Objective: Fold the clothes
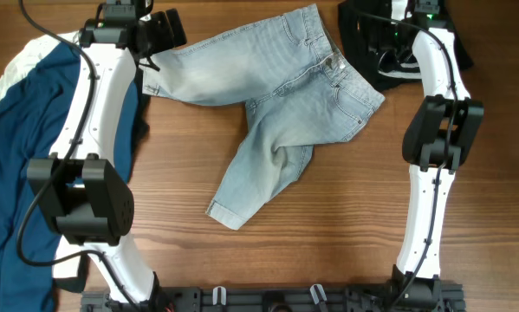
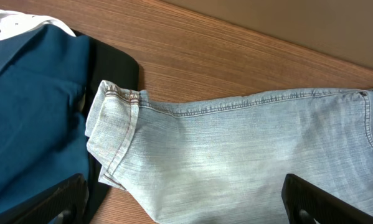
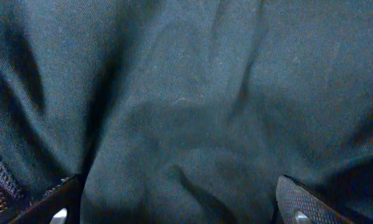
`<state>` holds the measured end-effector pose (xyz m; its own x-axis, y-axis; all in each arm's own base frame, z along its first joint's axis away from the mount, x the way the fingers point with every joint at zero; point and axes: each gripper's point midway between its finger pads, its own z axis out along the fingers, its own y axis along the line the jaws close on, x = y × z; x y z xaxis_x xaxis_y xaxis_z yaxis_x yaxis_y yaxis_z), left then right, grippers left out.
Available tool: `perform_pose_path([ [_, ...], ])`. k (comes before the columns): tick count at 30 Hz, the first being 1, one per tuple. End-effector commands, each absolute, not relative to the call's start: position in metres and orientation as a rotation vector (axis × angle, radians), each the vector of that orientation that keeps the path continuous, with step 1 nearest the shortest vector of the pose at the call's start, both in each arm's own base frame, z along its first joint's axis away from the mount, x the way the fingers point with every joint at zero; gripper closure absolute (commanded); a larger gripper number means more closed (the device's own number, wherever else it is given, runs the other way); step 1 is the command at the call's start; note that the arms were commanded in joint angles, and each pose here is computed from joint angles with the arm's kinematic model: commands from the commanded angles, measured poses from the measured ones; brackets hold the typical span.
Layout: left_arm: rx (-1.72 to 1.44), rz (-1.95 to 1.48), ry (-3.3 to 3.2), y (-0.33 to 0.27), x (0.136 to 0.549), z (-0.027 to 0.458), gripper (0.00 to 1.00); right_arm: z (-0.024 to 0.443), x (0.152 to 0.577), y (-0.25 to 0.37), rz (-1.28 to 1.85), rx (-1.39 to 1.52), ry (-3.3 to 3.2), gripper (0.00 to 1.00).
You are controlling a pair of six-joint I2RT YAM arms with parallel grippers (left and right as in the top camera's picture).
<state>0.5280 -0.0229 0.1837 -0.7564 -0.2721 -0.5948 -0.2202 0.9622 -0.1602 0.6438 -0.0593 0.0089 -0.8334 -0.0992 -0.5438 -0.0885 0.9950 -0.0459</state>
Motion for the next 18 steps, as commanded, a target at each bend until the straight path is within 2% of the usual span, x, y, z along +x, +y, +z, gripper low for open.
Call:
perform_pose_path([
  [1, -0.349, -0.13, 2.459, -0.03, 0.527, 0.184, 0.0, -0.081, 0.615, -0.098, -0.05, -0.067, 2.718, 0.0],
  [5, -0.322, -0.139, 2.463, -0.041, 0.527, 0.184, 0.0, -0.097, 0.605, -0.142, -0.036, -0.037, 2.718, 0.0],
  [11, -0.295, -0.148, 2.471, -0.053, 0.525, 0.184, 0.0, -0.093, 0.6, -0.193, -0.054, 0.046, 2.676, 0.01],
  [15, -0.284, -0.151, 2.473, -0.058, 0.524, 0.184, 0.0, -0.088, 0.608, -0.193, -0.018, 0.034, 2.632, 0.01],
  [18, -0.284, -0.151, 2.473, -0.058, 0.524, 0.184, 0.0, -0.057, 0.618, -0.194, -0.005, 0.097, 2.58, 0.0],
])
